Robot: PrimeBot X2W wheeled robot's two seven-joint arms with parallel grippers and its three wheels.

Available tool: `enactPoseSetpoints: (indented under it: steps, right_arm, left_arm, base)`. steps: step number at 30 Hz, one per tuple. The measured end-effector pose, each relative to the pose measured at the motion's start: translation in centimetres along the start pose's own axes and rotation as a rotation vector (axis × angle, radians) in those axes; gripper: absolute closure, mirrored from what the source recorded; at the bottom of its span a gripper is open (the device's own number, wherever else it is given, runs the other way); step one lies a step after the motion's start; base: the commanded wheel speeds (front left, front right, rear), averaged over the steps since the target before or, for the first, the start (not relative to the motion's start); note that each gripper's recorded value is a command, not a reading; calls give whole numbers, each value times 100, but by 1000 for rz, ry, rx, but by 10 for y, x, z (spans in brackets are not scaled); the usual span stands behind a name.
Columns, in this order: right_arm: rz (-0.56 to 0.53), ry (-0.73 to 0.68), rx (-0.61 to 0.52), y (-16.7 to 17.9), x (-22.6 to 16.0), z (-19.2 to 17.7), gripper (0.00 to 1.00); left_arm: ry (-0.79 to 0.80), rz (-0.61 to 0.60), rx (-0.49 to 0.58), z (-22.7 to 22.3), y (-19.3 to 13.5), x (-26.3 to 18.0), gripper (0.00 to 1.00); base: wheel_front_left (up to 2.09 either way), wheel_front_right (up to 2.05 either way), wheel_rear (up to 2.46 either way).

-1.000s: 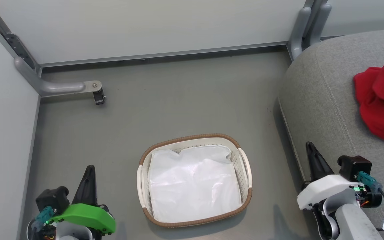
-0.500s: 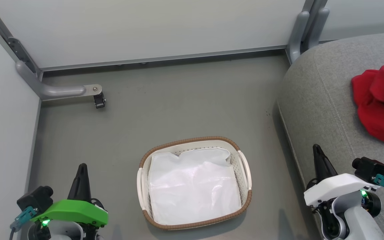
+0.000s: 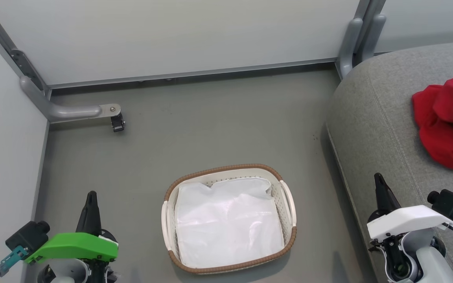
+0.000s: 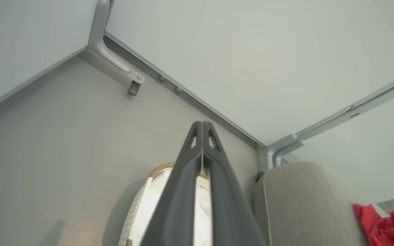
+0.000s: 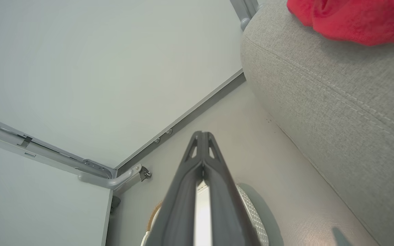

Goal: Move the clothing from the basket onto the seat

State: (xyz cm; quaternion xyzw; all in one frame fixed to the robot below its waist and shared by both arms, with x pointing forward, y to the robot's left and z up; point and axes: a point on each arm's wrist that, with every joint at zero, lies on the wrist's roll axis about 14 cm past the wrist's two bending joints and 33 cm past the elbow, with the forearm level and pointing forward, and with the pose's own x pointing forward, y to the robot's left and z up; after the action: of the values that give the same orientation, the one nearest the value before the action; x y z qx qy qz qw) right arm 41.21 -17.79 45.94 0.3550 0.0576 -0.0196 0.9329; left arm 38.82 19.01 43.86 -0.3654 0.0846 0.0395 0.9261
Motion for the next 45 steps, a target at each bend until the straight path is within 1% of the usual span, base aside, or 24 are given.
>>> enactPoseSetpoints:
  steps: [19,45]
  right_arm:
    - [-6,-13,238,0,-6,10,100]
    - [18,-28,498,3,-13,23,100]
  left_arm:
    - [-22,-10,-231,13,-6,-1,100]
    - [-41,-56,-481,29,-17,-3,100]
  base:
    - [0,0,0]
    - [0,0,0]
